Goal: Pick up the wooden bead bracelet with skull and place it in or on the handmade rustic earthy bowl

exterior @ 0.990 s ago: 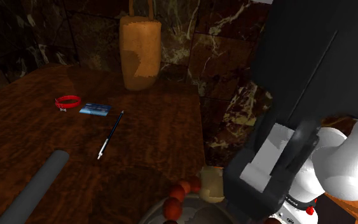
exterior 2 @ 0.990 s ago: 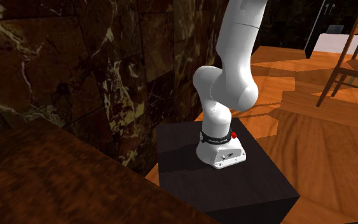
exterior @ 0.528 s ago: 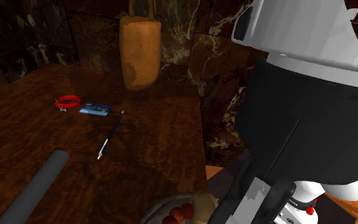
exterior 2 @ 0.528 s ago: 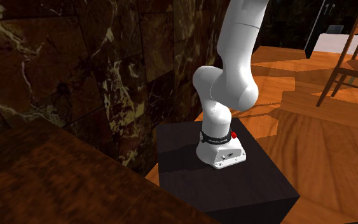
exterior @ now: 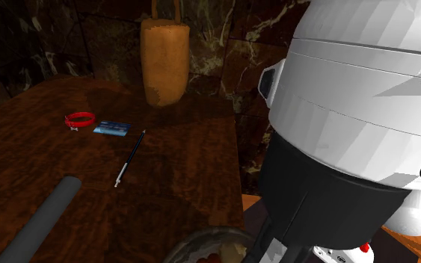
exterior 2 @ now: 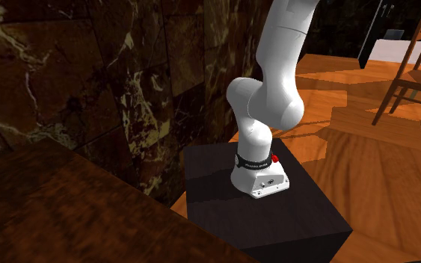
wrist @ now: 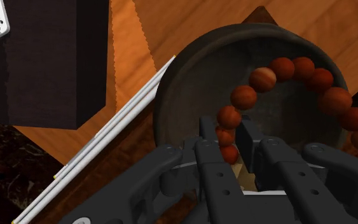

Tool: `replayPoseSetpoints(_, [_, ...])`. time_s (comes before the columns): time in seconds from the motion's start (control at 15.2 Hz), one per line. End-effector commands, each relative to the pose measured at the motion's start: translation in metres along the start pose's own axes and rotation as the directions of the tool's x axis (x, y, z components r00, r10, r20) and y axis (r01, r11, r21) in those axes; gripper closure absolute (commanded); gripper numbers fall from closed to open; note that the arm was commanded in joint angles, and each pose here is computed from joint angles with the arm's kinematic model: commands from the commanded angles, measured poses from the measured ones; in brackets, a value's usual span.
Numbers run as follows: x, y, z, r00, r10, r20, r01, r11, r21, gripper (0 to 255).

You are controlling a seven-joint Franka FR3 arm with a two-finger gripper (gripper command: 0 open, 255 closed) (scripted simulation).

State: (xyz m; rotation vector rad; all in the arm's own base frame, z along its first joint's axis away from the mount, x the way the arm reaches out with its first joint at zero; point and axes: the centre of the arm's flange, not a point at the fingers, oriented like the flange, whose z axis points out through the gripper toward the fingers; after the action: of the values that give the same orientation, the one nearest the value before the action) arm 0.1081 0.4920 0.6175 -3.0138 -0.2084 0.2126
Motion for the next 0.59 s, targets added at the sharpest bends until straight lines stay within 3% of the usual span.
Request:
replayPoseSetpoints(0.0, [0.0002, 0.0002, 0.0018, 1.0, 0.0, 0.0, 0.0, 1.0, 0.0, 255])
replayPoseSetpoints(0.33, [0.0002, 0.0002, 0.0018, 1.0, 0.0, 0.0, 0.0, 1.0, 0.0, 255])
replayPoseSetpoints(0.4, [0.0002, 0.0002, 0.0018, 1.0, 0.0, 0.0, 0.0, 1.0, 0.0, 0])
replayPoseSetpoints(0.53, [0.0002, 0.0002, 0.0018, 1.0, 0.0, 0.0, 0.0, 1.0, 0.0, 0])
